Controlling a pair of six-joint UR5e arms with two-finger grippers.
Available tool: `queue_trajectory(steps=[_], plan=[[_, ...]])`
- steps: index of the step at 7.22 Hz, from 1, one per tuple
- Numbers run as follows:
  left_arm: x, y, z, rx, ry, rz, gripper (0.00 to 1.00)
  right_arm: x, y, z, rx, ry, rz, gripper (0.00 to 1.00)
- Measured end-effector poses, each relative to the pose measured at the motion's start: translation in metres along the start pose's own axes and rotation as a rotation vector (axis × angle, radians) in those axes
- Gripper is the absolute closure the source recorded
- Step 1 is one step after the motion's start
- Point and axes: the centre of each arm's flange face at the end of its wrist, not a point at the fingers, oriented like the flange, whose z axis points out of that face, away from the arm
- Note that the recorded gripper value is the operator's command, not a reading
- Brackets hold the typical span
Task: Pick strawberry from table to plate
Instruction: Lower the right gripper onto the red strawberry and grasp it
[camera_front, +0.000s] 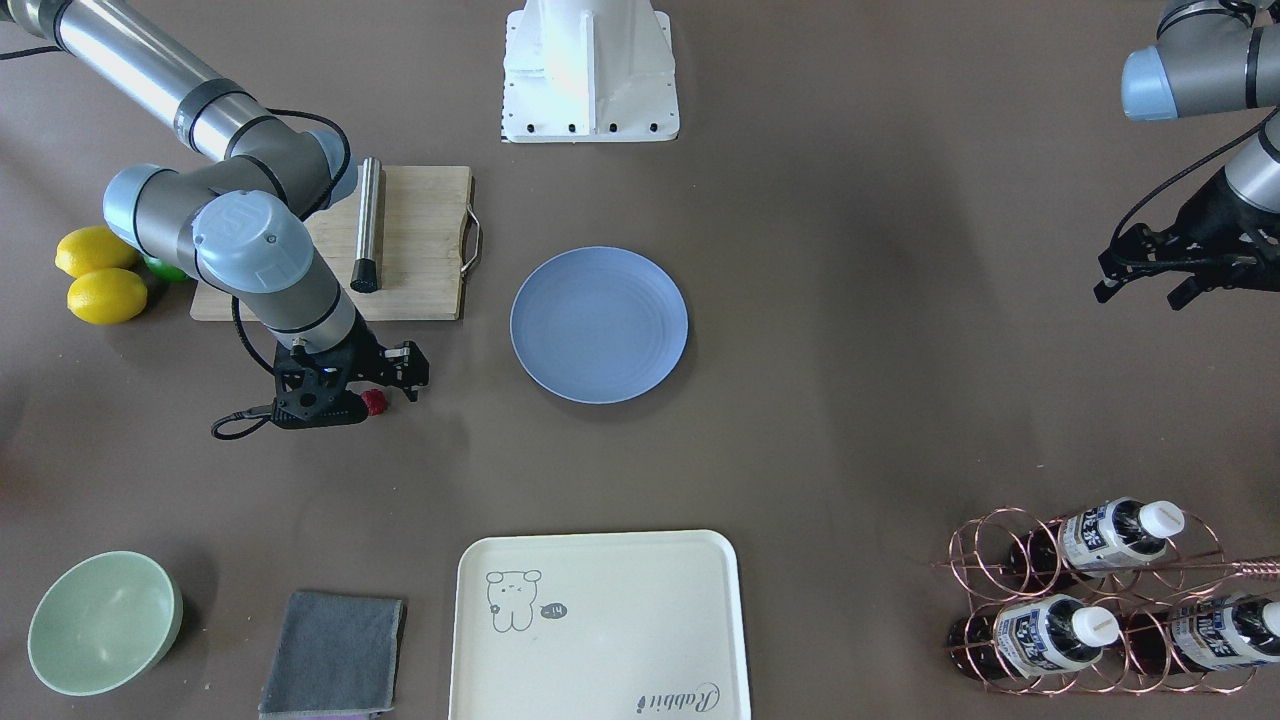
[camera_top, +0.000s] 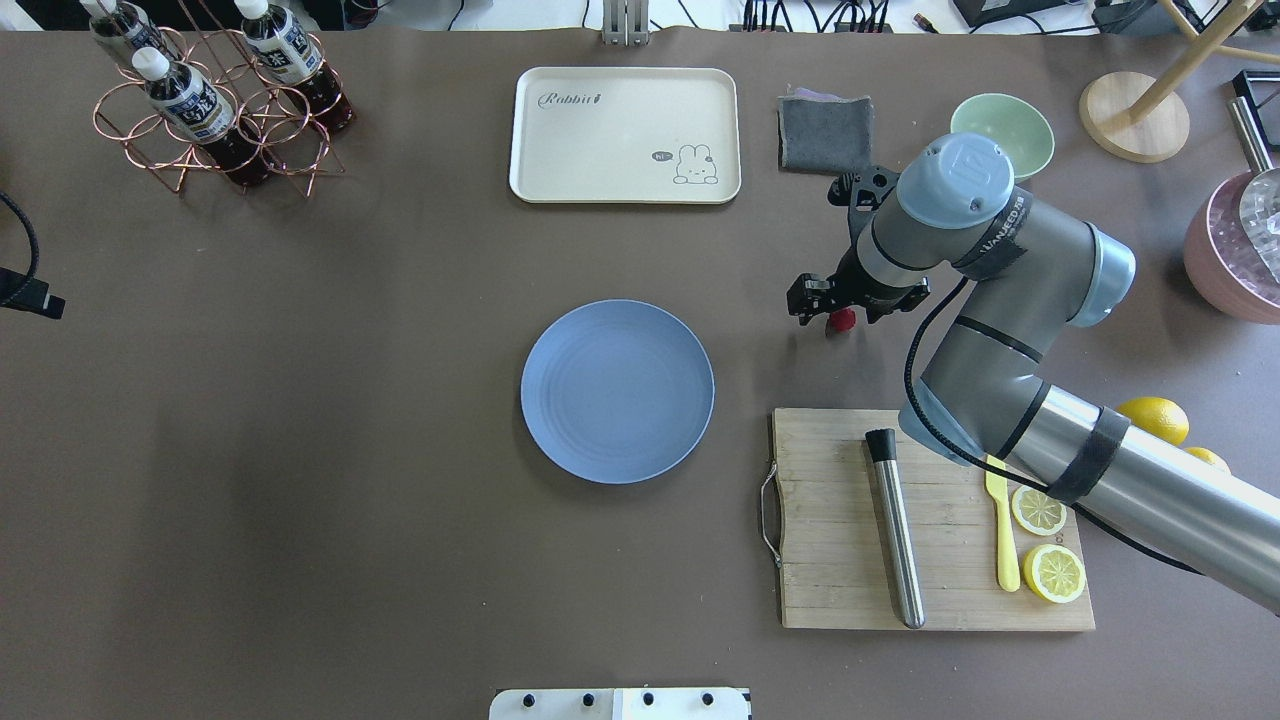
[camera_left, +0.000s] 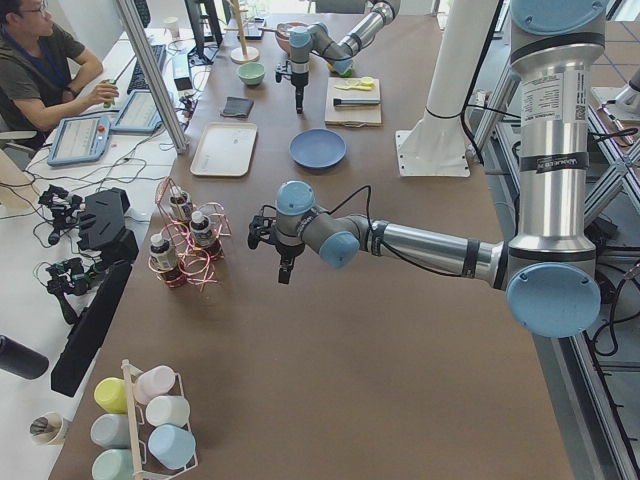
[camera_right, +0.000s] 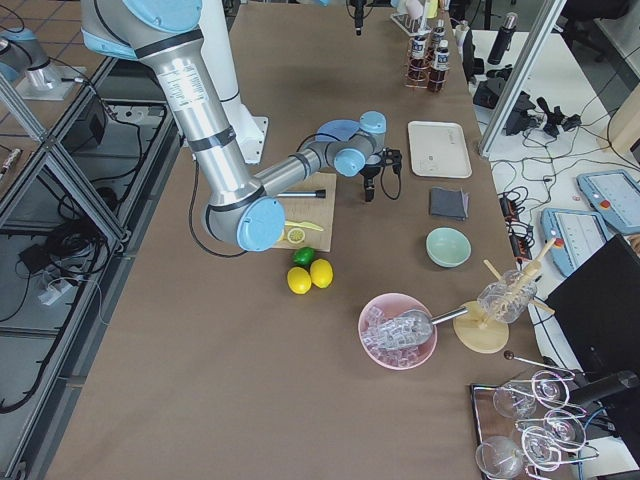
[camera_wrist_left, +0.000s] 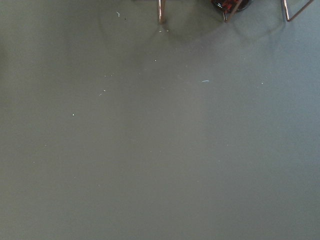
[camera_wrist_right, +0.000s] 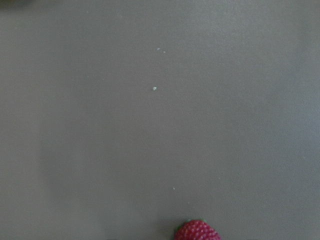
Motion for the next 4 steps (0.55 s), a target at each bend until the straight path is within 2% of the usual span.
queue_trajectory(steps=[1,4], plan=[[-0.0001,0.0001,-0.0002,0.001,0.000,0.000,0.03,0.0000,-0.0002,0.0009,0.002,0.002,-0.001,1.00],[-0.0019,0.0003,0.0011,-0.001,-0.003,-0.003,0.03,0.0051,-0.0065,-0.0065,0.007,-0.004,-0.009,1.00]])
